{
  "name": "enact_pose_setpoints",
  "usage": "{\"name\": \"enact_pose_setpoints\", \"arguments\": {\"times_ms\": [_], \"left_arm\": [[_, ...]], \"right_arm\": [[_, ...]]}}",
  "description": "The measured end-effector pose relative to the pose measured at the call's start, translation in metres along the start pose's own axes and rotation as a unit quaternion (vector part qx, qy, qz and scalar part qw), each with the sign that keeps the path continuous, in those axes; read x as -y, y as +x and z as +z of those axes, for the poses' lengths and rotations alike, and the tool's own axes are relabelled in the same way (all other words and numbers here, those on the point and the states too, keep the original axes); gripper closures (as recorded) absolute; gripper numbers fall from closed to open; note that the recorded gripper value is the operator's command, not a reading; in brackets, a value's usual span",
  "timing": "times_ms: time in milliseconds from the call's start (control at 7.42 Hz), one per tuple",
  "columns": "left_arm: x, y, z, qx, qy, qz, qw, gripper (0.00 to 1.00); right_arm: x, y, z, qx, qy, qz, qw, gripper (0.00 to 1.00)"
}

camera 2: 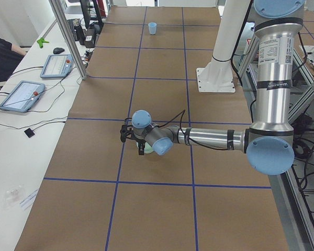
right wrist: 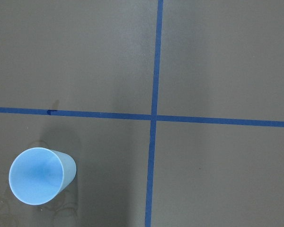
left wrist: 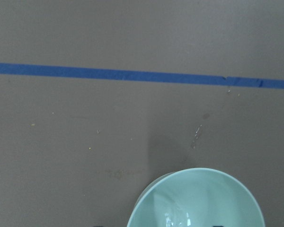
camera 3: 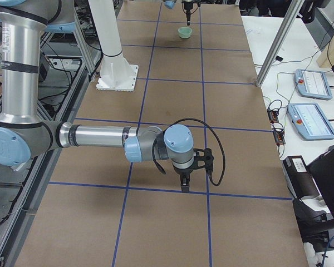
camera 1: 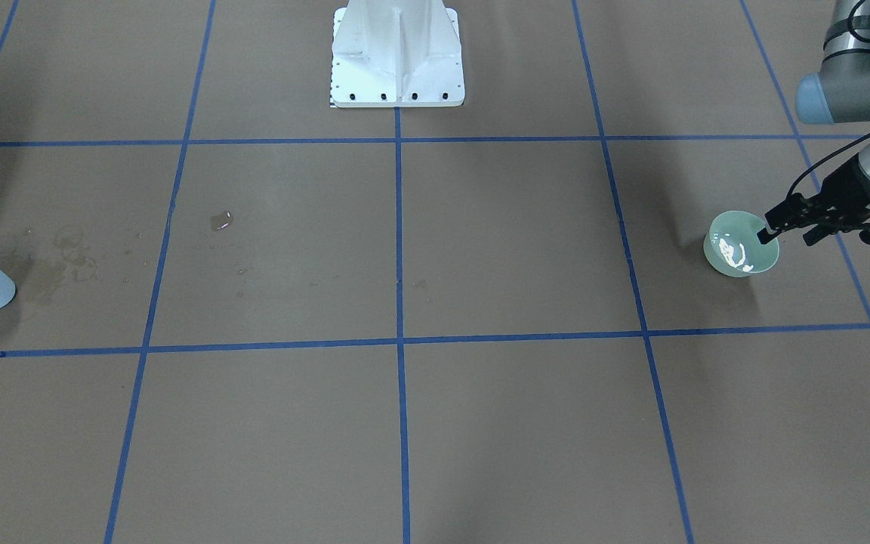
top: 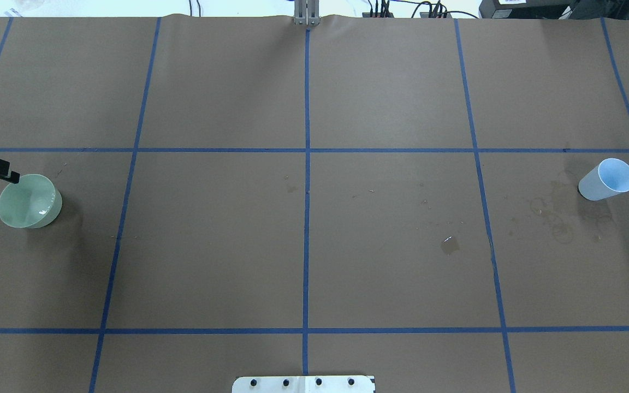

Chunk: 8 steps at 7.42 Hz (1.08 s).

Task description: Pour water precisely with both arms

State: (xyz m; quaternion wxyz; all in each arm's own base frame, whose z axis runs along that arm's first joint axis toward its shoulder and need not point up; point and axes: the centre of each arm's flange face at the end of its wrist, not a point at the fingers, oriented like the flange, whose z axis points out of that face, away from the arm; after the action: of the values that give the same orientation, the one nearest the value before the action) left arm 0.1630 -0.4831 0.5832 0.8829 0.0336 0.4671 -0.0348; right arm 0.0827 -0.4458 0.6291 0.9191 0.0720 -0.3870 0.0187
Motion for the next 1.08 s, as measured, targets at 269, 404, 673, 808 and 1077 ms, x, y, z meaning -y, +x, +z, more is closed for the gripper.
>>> {"name": "enact_pose_setpoints", "arguments": {"times_ms": [269, 404, 673, 808, 1077], "left_arm": [[0.019, 0.033, -0.025, 0.026, -0.011, 0.014, 0.9995, 0.0], [0.036, 0.041, -0.048, 0.056, -0.016, 0.033, 0.9978, 0.0], [0.081, 0.037, -0.11, 0.117, -0.035, 0.079, 0.9893, 0.0], [0.098, 0.013, -0.141, 0.131, -0.042, 0.096, 0.9857, 0.0], [0.111, -0.057, -0.179, 0.101, -0.052, 0.096, 0.9889, 0.0]], "right_arm": [[-0.004, 0.001, 0.008, -0.004, -0.023, 0.0, 0.9997, 0.01], [-0.006, 0.002, 0.012, -0.006, -0.031, -0.002, 0.9995, 0.01], [-0.011, 0.007, 0.013, -0.008, -0.045, -0.009, 0.9989, 0.01], [-0.012, 0.011, 0.01, -0.008, -0.049, -0.01, 0.9987, 0.01], [-0.006, 0.008, 0.001, -0.008, -0.053, -0.001, 0.9986, 0.01]]}}
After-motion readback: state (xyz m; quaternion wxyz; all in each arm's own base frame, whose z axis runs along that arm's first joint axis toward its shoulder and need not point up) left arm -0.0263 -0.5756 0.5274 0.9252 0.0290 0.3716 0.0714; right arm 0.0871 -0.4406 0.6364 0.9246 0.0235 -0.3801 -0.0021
